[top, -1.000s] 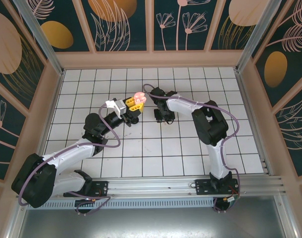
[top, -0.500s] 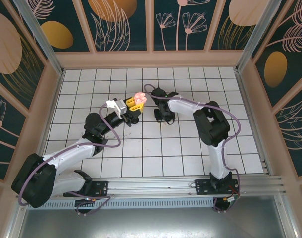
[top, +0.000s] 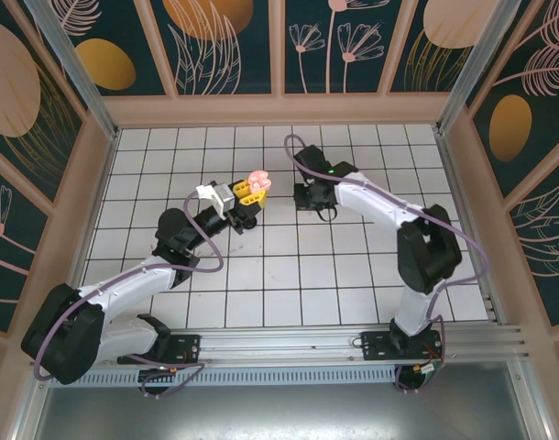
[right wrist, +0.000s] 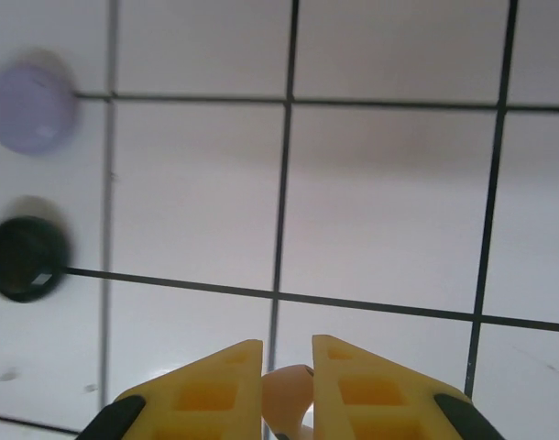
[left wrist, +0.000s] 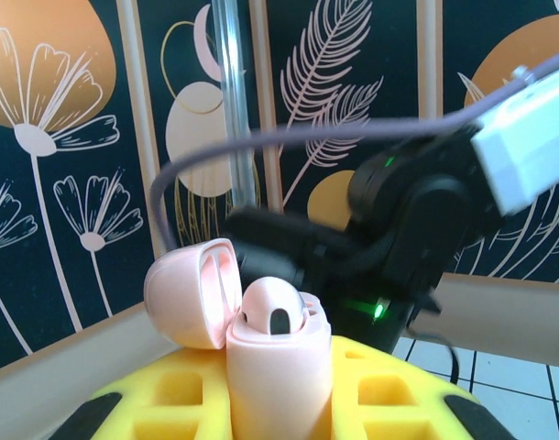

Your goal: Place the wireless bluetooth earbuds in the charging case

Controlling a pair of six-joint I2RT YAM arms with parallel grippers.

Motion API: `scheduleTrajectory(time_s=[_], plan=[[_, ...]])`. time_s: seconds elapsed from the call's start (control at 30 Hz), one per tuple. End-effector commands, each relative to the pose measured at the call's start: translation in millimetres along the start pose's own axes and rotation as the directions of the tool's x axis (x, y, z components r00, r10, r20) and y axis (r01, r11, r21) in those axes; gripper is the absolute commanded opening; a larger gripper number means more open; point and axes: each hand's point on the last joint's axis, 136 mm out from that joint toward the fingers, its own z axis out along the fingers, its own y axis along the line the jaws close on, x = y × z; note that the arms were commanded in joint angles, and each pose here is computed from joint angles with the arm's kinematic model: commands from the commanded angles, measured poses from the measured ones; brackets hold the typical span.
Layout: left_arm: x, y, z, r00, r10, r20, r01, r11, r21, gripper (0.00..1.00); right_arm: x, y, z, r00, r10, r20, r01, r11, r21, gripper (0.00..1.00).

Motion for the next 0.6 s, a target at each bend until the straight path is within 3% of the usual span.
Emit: scheduleTrajectory(time_s=[0.0,0.33,0.57], plan=[[-12.0,1.1,-0.2,0.998,0.046,0.043,-0.045,0.999,-0.016,0.00,-22.8,8.3,-39.6,0.994,0.050,0.094,-0.043,0.996,-0.081,0.16],[4.0,4.2,-5.4,0.991,0.127,0.041,-0.125,0.991,-0.045,0.00,-79.2,44.0,-149.6,0.944,0.112,0.310,-0.018,0.956,-0.292,0.16],[9.1,6.1,2.2,0.991,0.127,0.035,-0.126,0.991,-0.035,0.00,-97.8,68.0,-216.7,0.893,0.167,0.417,0.038,0.897,-0.440,0.16]])
